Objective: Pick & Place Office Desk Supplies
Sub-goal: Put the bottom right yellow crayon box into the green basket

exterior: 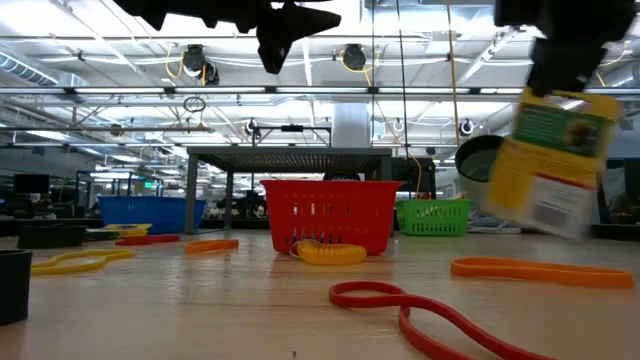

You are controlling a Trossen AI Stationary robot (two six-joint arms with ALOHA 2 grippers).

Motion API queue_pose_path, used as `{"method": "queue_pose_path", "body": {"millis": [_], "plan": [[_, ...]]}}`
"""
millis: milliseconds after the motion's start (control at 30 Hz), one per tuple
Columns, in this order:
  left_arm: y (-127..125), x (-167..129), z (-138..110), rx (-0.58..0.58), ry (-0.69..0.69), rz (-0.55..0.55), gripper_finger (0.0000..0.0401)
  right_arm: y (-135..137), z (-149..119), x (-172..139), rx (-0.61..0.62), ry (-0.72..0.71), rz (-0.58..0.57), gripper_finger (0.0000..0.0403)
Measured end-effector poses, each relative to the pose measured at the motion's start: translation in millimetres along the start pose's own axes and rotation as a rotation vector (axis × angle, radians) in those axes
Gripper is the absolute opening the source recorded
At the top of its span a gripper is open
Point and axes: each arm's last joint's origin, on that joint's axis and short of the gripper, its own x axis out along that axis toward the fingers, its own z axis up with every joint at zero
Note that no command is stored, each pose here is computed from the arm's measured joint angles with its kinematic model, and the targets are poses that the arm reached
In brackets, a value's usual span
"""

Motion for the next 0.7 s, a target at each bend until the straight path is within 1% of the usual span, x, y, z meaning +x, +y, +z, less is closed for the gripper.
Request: {"method": "queue_pose_path", "body": {"millis": [167,333,600,700], "plan": [[0,0,-1,-0.003,0.009,0.002,0.0150,-6,28,-27,-0.065,-0.083,-0.168,0.0000],[0,0,-1,-0.003,0.012,0.002,0.0150,-19,48,-44,-0.153,-0.140,-0.346,0.0000],[-6,1,-5,-0.010,0.044,-0.011,0.0150,-60,77,-50,-0.265,-0.169,-0.618,0.0000],[-10,1,-6,-0.007,0.042,-0.024,0.0150,-78,90,-53,-0.279,-0.191,-0.676,0.0000]]}}
